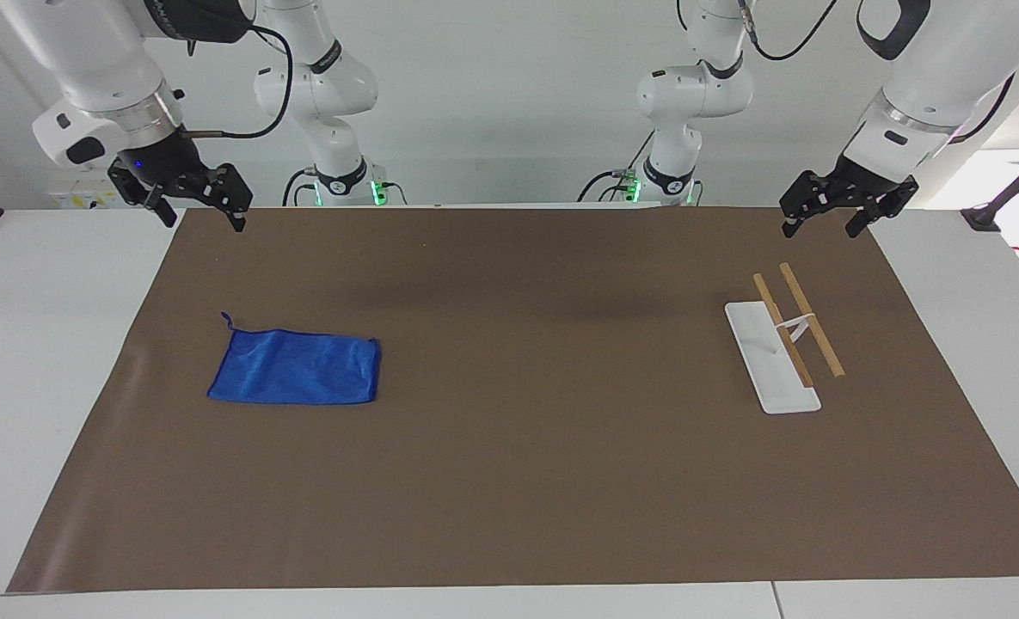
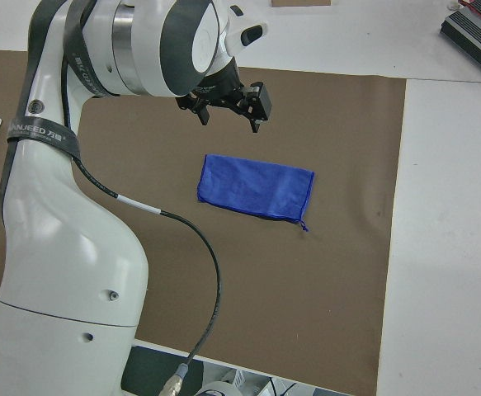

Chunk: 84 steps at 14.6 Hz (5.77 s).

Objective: Right arm passes towel to left arm to hang
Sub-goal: 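Move the right gripper toward the blue towel, then grasp the blue towel's edge with the right gripper, then lift the blue towel and carry it toward the left gripper, then hold the towel out while the left gripper reaches and grasps it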

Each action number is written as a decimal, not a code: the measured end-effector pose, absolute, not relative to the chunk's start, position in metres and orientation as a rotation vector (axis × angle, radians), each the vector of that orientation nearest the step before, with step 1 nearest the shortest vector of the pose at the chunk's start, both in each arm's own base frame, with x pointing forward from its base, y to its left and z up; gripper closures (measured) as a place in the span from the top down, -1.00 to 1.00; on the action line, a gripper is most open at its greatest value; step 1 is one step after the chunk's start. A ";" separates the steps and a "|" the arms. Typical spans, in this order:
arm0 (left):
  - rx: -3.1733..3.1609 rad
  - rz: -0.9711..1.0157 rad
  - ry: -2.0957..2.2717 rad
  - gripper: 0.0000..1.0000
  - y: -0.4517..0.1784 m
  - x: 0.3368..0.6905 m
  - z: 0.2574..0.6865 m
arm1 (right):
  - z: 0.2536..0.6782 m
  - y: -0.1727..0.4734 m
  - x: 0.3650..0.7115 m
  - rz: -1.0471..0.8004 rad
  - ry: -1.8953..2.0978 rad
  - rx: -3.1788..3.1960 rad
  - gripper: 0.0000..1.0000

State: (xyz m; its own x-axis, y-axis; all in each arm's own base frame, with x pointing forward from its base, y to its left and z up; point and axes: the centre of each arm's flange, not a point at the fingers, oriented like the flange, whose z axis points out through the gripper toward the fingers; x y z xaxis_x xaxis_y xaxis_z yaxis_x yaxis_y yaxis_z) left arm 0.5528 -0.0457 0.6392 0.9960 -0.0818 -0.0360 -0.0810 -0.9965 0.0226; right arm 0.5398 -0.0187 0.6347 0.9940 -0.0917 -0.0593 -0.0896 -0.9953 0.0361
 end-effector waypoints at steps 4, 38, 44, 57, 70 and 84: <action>3.117 -0.058 -0.127 1.00 -0.046 0.553 0.639 | 0.623 -0.021 0.538 -0.122 -0.146 3.103 1.00; 3.117 -0.058 -0.127 1.00 -0.046 0.553 0.639 | 0.291 -0.038 0.538 0.096 0.123 3.135 -0.09; 3.117 -0.058 -0.127 1.00 -0.046 0.553 0.639 | 0.327 -0.018 0.560 0.007 0.132 3.158 -0.94; 3.117 -0.058 -0.127 1.00 -0.046 0.553 0.639 | 0.518 0.077 0.621 -0.036 -0.423 3.411 -0.94; 3.117 -0.058 -0.127 1.00 -0.046 0.553 0.639 | 0.540 0.298 0.621 -0.530 -2.236 3.374 -0.94; 3.015 -0.067 0.200 1.00 -0.073 0.546 0.642 | 0.541 0.326 0.610 -0.804 -2.753 3.034 -0.94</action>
State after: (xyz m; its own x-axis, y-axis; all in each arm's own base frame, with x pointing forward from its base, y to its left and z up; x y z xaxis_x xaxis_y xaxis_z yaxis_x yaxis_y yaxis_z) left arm 0.5461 -0.0734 0.6424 0.9903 0.1291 -0.0520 0.1343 -0.9842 0.1155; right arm 0.6097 0.3262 0.5408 0.2865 -0.5592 -0.7780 -0.8899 0.1456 -0.4324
